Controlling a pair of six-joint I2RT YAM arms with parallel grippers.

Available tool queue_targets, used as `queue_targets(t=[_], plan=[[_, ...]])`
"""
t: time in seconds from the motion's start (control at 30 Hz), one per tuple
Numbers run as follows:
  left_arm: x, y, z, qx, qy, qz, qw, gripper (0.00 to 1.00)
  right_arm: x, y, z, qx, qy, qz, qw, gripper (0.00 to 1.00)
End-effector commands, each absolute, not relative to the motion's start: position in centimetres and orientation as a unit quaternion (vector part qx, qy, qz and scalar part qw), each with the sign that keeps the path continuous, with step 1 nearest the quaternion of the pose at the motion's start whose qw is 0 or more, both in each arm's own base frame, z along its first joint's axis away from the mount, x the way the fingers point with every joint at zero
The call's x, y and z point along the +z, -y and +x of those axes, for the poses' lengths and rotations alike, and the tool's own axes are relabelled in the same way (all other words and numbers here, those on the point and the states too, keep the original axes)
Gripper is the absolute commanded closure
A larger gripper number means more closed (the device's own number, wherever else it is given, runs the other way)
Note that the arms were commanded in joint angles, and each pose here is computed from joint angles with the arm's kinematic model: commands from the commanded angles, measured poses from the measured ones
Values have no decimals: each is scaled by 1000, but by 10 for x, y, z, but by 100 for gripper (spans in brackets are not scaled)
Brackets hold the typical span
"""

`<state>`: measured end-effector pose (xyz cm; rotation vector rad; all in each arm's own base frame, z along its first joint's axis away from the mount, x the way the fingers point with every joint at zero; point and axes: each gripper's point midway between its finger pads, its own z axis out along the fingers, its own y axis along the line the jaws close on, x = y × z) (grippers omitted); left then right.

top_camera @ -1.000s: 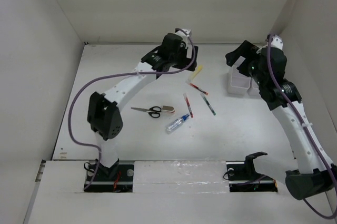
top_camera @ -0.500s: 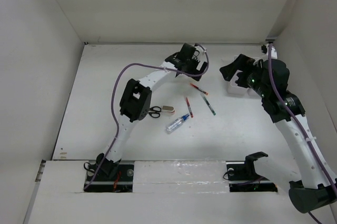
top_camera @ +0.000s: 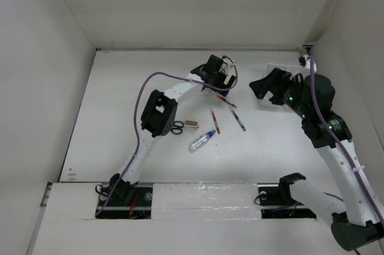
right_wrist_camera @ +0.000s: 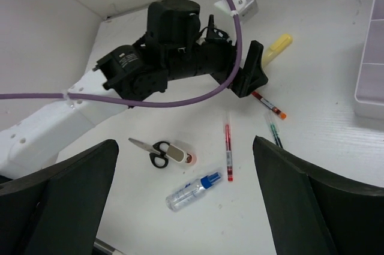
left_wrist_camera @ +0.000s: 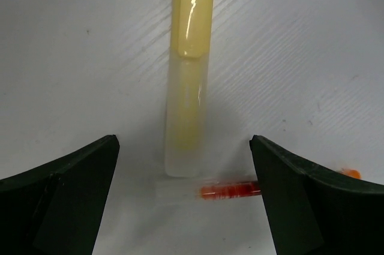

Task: Sort the stationery into containers
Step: Pick up the pen from the center of the board.

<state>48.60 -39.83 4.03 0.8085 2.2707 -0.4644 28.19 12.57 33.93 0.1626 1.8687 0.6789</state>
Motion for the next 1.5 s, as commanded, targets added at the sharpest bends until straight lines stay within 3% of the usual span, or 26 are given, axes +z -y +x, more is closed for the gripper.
queue_targets(t=[0.0,0.13,0.27,0.3,0.47,0.57,0.7,0.97,1.2,1.47], plan=[[49,403,495,-178,-864,311,353,11,360,-131,274,306,-763,45,568,0],[41,403,499,-171,-867,309,350,27,363,-130,272,308,-759,44,572,0],[27,398,499,-157,-875,306,341,56,364,-129,268,308,-759,44,572,0],[26,397,497,-155,-877,307,337,70,364,-129,268,308,-759,44,572,0],[17,395,495,-153,-880,307,329,100,371,-128,266,310,-753,43,579,0],[23,400,492,-156,-877,311,333,100,364,-129,268,312,-756,48,573,0],[85,411,499,-190,-843,303,401,100,353,-118,273,332,-739,109,576,0],[272,411,475,-254,-747,273,551,100,351,-102,306,347,-721,148,582,0],[345,408,411,-321,-695,281,579,100,355,-101,341,390,-700,145,580,0],[363,402,353,-374,-665,303,570,100,382,-123,356,469,-666,87,573,1]])
